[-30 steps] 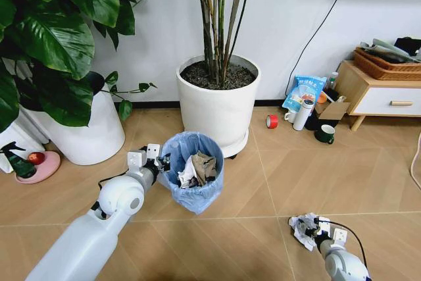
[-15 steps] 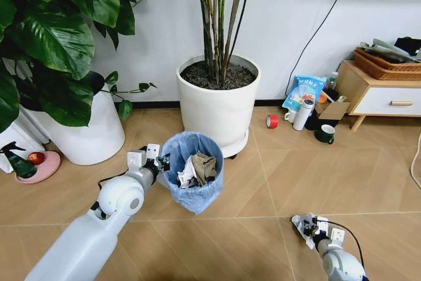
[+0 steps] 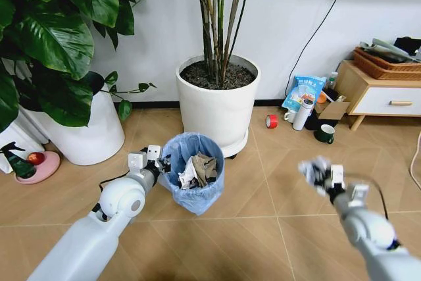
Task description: Pick up the trash bin and place the garbage on the floor into it.
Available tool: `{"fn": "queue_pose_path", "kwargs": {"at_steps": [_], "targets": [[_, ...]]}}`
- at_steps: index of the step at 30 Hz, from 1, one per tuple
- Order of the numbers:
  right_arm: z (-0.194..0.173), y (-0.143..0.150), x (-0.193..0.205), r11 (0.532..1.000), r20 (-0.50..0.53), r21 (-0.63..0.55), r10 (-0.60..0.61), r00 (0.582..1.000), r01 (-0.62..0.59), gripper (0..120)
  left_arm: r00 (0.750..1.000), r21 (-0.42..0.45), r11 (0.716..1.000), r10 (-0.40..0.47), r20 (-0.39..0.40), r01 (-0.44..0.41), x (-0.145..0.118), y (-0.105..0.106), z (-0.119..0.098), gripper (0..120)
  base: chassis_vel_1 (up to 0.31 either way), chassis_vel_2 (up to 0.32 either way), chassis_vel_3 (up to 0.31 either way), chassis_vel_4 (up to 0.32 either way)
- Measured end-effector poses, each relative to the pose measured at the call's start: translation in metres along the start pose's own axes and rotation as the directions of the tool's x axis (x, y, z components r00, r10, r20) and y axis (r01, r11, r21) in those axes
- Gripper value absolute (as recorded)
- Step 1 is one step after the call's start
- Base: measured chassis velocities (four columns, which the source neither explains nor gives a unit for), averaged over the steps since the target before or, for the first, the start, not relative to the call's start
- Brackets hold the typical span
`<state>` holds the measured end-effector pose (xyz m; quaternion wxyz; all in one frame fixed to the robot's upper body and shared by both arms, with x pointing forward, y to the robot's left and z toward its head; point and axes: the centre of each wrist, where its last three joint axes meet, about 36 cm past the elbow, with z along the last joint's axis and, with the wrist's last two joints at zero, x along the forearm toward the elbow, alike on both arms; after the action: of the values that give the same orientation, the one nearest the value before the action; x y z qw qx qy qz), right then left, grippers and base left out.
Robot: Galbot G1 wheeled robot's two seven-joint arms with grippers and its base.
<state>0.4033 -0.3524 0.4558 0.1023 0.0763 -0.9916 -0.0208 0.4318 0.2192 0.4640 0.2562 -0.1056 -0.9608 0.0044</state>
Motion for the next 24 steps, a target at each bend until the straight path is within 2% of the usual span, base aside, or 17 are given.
{"fn": "queue_pose_path", "kwargs": {"at_steps": [3, 4, 8, 9, 12, 13, 17, 20, 21, 22, 24], "targets": [[-0.056, 0.047, -0.013, 0.985, 0.071, -0.019, -0.168, 0.983, 0.170, 0, 1.000, 0.000, 1.000, -0.008, -0.008, 0.008, -0.004, -0.002, 0.000, 0, 0.000, 0.000, 0.000, 0.000], [-0.056, 0.047, -0.013, 0.985, 0.071, -0.019, -0.168, 0.983, 0.170, 0, 1.000, 0.000, 1.000, -0.008, -0.008, 0.008, -0.004, -0.002, 0.000, 0, 0.000, 0.000, 0.000, 0.000], [-0.086, 0.101, -0.012, 0.924, 0.065, -0.045, -0.376, 0.924, 0.379, 0, 0.999, 0.000, 1.000, -0.011, -0.032, 0.011, -0.014, -0.004, -0.004, 0, 0.000, 0.000, 0.000, 0.000], [-0.086, 0.101, -0.012, 0.924, 0.065, -0.045, -0.376, 0.924, 0.379, 0, 0.999, 0.000, 1.000, -0.011, -0.032, 0.011, -0.014, -0.004, -0.004, 0, 0.000, 0.000, 0.000, 0.000], [-0.085, 0.132, -0.016, 0.869, 0.048, -0.053, -0.489, 0.871, 0.491, 0, 0.999, 0.001, 1.000, -0.004, -0.048, 0.004, -0.017, -0.003, -0.008, 0, 0.000, 0.000, 0.000, 0.000], [-0.085, 0.132, -0.016, 0.869, 0.048, -0.053, -0.489, 0.871, 0.491, 0, 0.999, 0.001, 1.000, -0.004, -0.048, 0.004, -0.017, -0.003, -0.008, 0, 0.000, 0.000, 0.000, 0.000], [-0.081, 0.163, -0.030, 0.817, 0.024, -0.044, -0.575, 0.818, 0.576, 0, 0.999, 0.005, 1.000, 0.000, -0.051, 0.000, -0.021, -0.002, -0.012, 0, 0.000, 0.000, 0.000, 0.000], [-0.078, 0.176, -0.037, 0.798, -0.003, -0.029, -0.602, 0.798, 0.602, 0, 0.999, 0.007, 1.000, 0.001, -0.051, -0.001, -0.023, -0.002, -0.013, 0, 0.000, 0.000, 0.000, 0.000], [-0.075, 0.182, -0.041, 0.789, -0.028, -0.021, -0.614, 0.789, 0.614, 5, 0.999, 0.007, 1.000, 0.002, -0.051, -0.001, -0.023, -0.002, -0.013, 0, 0.000, 0.000, 0.000, 0.000], [-0.075, 0.182, -0.041, 0.789, -0.028, -0.021, -0.614, 0.789, 0.614, 5, 0.999, 0.007, 1.000, 0.002, -0.051, -0.001, -0.023, -0.002, -0.013, 0, 0.000, 0.000, 0.000, 0.000], [-0.068, 0.187, -0.046, 0.783, -0.073, -0.003, -0.620, 0.781, 0.622, 15, 0.999, 0.008, 1.000, 0.002, -0.052, -0.002, -0.023, -0.002, -0.013, 0, 0.000, 0.000, 0.000, 0.000]]}}
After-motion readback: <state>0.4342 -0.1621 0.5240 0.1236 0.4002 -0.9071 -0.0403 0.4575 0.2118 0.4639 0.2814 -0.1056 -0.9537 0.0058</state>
